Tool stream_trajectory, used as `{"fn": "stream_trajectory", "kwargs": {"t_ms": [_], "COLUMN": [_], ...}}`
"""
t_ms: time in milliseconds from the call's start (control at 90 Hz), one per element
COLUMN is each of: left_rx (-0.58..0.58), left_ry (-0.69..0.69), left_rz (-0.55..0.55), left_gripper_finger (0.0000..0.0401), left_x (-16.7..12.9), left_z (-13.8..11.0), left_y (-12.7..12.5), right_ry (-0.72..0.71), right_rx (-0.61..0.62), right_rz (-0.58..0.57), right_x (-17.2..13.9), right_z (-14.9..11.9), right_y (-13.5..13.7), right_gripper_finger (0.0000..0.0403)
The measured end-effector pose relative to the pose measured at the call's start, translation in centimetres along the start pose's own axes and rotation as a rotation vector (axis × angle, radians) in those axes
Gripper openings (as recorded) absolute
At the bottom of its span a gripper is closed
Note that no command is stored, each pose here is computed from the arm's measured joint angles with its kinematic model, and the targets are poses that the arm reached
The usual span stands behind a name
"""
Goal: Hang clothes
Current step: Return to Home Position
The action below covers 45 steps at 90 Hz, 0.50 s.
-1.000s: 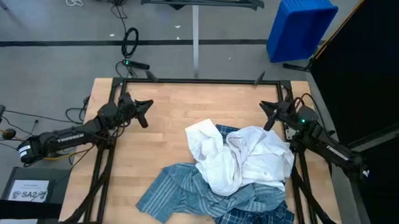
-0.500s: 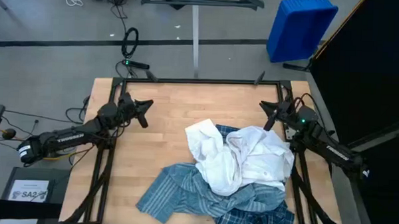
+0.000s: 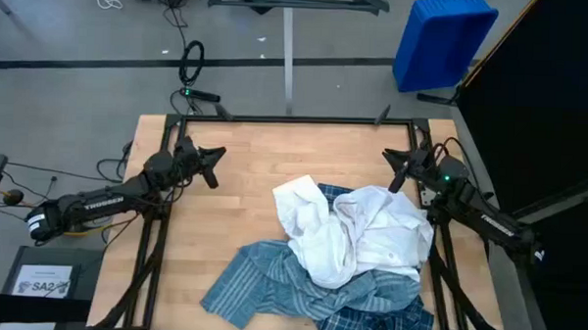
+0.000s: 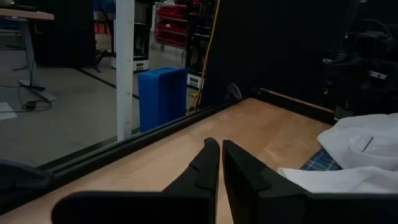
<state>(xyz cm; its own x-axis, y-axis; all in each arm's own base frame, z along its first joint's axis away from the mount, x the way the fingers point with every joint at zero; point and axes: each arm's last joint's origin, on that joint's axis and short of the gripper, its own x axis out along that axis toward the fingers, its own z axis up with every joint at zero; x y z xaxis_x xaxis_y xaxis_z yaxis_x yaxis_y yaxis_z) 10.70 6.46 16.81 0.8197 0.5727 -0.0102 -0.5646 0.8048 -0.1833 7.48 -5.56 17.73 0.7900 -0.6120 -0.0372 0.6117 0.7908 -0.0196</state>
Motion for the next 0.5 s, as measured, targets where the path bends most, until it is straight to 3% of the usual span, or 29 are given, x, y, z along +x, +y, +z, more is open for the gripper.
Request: {"fn": "stream_trajectory", "kwargs": {"t_ms": [500], "left_rx": [0.000], "left_ry": [0.000], "left_rz": [0.000], "left_gripper_finger": [0.0001], "left_x": [0.00], "left_z": [0.00], "left_y": [0.00], "right_ry": [0.000], "right_rx": [0.000], "right_rz": [0.000], "right_x": [0.00], "right_z": [0.00], "right_y": [0.00], "right_gripper_finger": [0.0026]}}
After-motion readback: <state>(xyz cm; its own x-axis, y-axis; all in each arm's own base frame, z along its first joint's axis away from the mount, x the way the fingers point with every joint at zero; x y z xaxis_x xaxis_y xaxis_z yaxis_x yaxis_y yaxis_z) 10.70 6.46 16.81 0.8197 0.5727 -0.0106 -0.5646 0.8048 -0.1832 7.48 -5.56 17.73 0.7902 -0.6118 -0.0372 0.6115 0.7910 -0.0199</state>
